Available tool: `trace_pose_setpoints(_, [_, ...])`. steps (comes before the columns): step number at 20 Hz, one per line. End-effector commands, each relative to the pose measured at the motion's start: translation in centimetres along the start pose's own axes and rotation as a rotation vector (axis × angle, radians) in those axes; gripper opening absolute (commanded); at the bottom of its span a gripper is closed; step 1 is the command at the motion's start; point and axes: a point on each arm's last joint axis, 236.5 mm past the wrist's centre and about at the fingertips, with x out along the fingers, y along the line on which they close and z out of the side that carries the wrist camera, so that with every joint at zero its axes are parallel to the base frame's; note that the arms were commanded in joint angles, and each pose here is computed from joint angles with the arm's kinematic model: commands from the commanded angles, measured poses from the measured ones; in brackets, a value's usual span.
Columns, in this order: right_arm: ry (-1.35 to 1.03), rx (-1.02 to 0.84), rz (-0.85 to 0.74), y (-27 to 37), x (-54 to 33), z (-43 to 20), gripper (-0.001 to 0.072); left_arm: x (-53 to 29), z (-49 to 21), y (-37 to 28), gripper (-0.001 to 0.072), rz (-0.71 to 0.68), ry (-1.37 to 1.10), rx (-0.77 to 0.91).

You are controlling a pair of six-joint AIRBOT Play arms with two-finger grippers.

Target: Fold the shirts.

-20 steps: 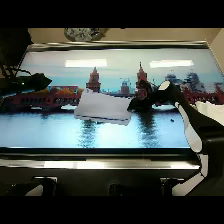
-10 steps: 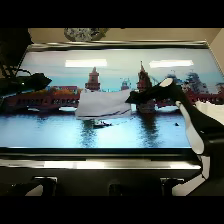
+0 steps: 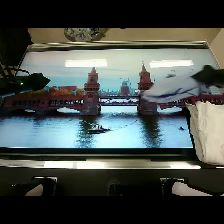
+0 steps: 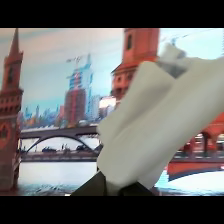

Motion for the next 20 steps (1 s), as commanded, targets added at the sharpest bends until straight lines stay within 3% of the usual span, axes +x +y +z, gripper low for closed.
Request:
trace_pose_setpoints(1, [-0.092,0.112,-0.142,-5.5,-8.7,0.2,0.0046,-0.1,0.2,0.4,0.0027,0.008,-0.006,-0.004])
trace_pose_setpoints(10, [-0.204,0.312,-0.354,-13.2,-21.4,-4.0,0.0047,-0.4,0.6,1.4,0.0027,0.025,-0.022,-0.019])
trace_pose_setpoints(12, [-0.059,0.344,-0.332,-12.8,-22.1,-8.2,0.0047,-0.4,0.8,1.4,0.0027,0.026,-0.027,-0.019])
trace_pose_setpoints(16, [0.357,0.426,-0.518,-15.3,-23.6,-18.8,0.0047,-0.4,1.5,1.5,0.0027,0.029,-0.059,-0.019])
trace_pose_setpoints(20, [0.469,0.510,-0.446,-16.6,-20.0,-24.2,0.0047,-0.4,1.5,1.5,0.0027,0.029,-0.058,-0.022])
